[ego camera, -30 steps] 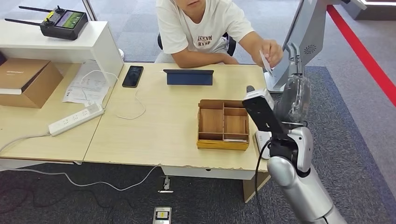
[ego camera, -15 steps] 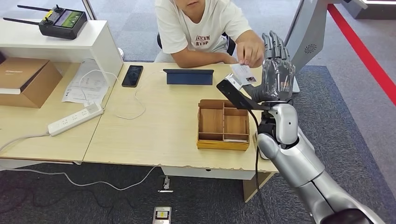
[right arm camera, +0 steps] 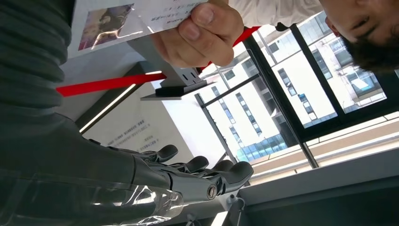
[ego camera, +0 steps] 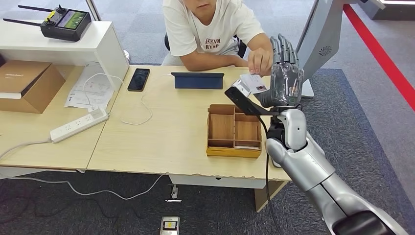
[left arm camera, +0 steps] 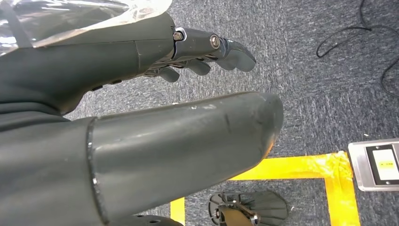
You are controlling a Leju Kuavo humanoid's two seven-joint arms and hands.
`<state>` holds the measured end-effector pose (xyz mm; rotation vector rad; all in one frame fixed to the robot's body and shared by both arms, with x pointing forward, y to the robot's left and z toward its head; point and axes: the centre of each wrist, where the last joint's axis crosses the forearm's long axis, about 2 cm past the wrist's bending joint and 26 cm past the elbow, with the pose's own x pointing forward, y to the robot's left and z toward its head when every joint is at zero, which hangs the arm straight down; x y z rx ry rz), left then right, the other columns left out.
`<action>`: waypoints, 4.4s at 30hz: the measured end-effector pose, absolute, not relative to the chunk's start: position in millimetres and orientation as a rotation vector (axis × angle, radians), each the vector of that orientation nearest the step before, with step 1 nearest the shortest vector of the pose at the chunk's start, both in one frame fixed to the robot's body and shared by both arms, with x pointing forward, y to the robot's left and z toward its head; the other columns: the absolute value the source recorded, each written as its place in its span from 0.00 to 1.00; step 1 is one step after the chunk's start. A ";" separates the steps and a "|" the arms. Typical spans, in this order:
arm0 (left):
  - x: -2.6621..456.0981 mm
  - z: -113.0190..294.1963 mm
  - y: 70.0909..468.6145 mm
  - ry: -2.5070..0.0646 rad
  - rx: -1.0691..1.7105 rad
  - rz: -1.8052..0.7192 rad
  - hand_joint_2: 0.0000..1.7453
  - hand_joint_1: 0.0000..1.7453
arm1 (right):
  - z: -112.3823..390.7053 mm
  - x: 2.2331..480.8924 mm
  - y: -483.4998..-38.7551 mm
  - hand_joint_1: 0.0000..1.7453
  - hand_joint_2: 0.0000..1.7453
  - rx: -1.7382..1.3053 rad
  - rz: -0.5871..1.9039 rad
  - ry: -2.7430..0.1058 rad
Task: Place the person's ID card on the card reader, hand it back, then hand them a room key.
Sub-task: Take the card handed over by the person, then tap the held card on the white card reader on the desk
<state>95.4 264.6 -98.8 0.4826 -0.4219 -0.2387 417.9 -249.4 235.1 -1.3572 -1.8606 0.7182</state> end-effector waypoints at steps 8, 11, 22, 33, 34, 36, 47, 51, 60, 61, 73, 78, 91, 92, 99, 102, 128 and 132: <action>95.3 -98.8 264.7 -0.427 0.486 -0.238 0.00 0.00 | 235.1 420.0 -246.7 1.00 1.00 -1.348 0.737 -1.864; 95.3 -98.8 264.7 -0.427 0.486 -0.239 0.00 0.00 | 236.5 421.2 -245.8 1.00 1.00 -1.347 0.743 -1.868; 95.5 -98.9 265.6 -0.427 0.479 -0.243 0.00 0.00 | 237.3 421.6 -243.6 1.00 1.00 -1.324 0.747 -1.876; 93.9 -99.3 267.8 -0.421 0.484 -0.224 0.00 0.00 | 235.7 420.9 -240.3 1.00 1.00 -1.249 0.743 -1.884; 93.3 -99.5 268.1 -0.421 0.487 -0.220 0.00 0.00 | 235.2 420.5 -240.1 1.00 1.00 -1.238 0.747 -1.879; 91.4 -99.8 268.4 -0.420 0.491 -0.212 0.00 0.00 | 234.2 419.2 -240.2 1.00 1.00 -1.216 0.761 -1.867; 70.7 -103.8 271.5 -0.383 0.490 -0.168 0.00 0.00 | 216.1 390.0 -258.5 1.00 1.00 -1.063 0.828 -1.714; 66.7 -104.6 272.5 -0.373 0.491 -0.156 0.00 0.00 | 202.3 370.5 -272.0 1.00 1.00 -1.024 0.835 -1.658; 65.5 -104.8 272.3 -0.375 0.488 -0.143 0.00 0.00 | 178.5 333.3 -305.7 1.00 1.00 -1.008 0.849 -1.552; 65.6 -104.7 272.2 -0.375 0.488 -0.142 0.00 0.00 | 176.3 330.1 -308.7 1.00 1.00 -1.011 0.855 -1.541; 66.4 -104.5 271.0 -0.368 0.486 -0.132 0.00 0.00 | 159.3 314.8 -335.7 1.00 1.00 -1.083 0.868 -1.405; 67.1 -104.3 268.7 -0.364 0.484 -0.124 0.00 0.00 | 150.8 316.7 -346.7 1.00 1.00 -1.121 0.857 -1.348; 70.6 -103.4 264.5 -0.386 0.480 -0.137 0.00 0.00 | 129.2 329.9 -359.2 1.00 1.00 -1.136 0.856 -1.189; 70.7 -103.4 264.4 -0.387 0.480 -0.137 0.00 0.00 | 127.8 331.6 -359.3 1.00 1.00 -1.133 0.856 -1.180; 70.9 -103.3 264.1 -0.386 0.478 -0.136 0.00 0.00 | 117.5 340.5 -360.2 1.00 1.00 -1.094 0.831 -1.126; 71.2 -103.3 264.1 -0.382 0.477 -0.133 0.00 0.00 | 111.4 343.2 -362.9 1.00 1.00 -1.075 0.818 -1.098; 70.8 -103.5 265.3 -0.362 0.477 -0.108 0.00 0.00 | 69.5 338.0 -373.4 1.00 1.00 -0.990 0.773 -0.973; 70.9 -103.5 265.5 -0.363 0.478 -0.108 0.00 0.00 | 67.3 337.3 -373.5 1.00 1.00 -0.984 0.769 -0.975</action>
